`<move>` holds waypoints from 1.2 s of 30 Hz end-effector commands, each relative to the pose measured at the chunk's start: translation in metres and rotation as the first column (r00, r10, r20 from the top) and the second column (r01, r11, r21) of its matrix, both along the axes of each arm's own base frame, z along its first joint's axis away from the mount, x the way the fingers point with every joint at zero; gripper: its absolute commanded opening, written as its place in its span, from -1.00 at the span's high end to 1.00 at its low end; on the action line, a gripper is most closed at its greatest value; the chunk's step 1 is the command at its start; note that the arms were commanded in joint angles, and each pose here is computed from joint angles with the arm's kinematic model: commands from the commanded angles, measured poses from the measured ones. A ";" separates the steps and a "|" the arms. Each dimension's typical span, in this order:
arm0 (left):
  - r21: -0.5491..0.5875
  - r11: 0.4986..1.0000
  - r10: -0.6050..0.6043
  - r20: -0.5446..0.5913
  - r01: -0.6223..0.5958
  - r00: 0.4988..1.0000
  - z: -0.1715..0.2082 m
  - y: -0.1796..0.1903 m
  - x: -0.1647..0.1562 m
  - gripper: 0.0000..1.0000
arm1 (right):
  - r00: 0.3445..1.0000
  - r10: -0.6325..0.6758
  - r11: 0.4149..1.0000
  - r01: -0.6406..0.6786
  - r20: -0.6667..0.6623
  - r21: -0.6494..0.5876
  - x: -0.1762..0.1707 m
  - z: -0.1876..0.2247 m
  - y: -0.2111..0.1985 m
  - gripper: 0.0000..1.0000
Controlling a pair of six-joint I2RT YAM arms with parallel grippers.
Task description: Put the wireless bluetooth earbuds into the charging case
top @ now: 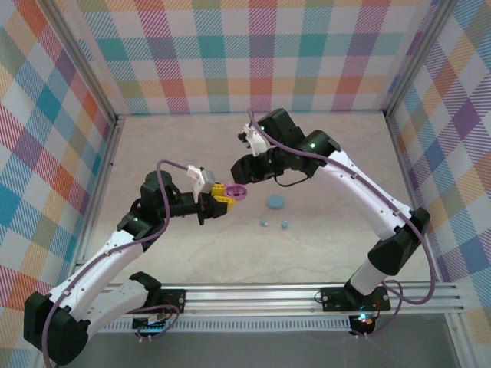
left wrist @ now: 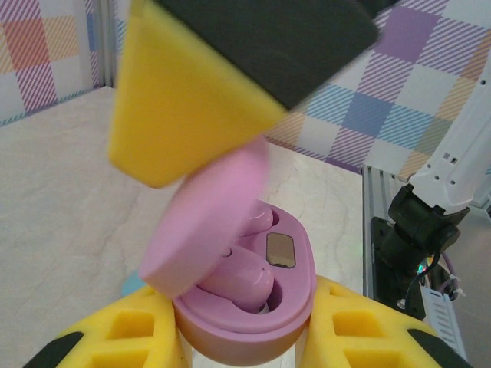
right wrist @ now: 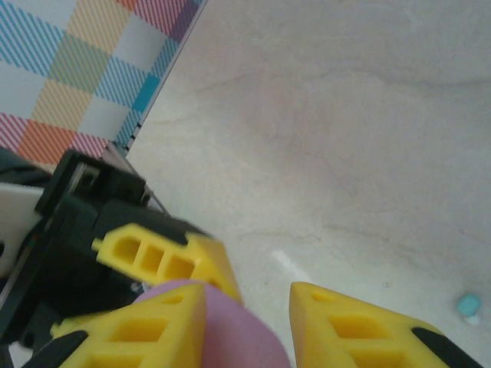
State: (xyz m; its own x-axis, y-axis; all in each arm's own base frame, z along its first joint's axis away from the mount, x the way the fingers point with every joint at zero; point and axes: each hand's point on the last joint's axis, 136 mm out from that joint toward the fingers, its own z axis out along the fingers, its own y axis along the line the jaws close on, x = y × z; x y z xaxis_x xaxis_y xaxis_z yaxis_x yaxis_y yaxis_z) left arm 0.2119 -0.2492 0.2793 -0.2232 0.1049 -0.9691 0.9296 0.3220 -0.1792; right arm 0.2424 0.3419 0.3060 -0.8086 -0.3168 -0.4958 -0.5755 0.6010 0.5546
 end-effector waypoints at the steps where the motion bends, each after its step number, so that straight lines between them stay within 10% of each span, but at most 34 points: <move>1: -0.020 1.000 -0.004 0.032 0.004 0.999 0.015 -0.004 0.002 1.00 | 1.000 0.030 0.997 -0.030 -0.005 0.068 -0.017 0.016 -0.003 0.29; 8: -0.028 1.000 -0.004 0.031 0.004 0.999 0.016 -0.006 0.006 1.00 | 0.990 -0.143 0.989 0.143 -0.021 0.046 -0.006 0.013 -0.030 -0.10; 15: -0.051 0.999 0.012 0.034 -0.011 0.999 0.022 -0.006 0.009 1.00 | 0.906 -0.227 0.894 0.340 -0.358 0.292 0.006 -0.003 -0.036 -0.37; 36: -0.104 0.993 0.060 0.008 -0.058 0.998 0.028 -0.011 0.028 1.00 | 0.803 -0.018 0.821 0.352 -0.595 0.450 0.003 -0.011 0.000 -0.28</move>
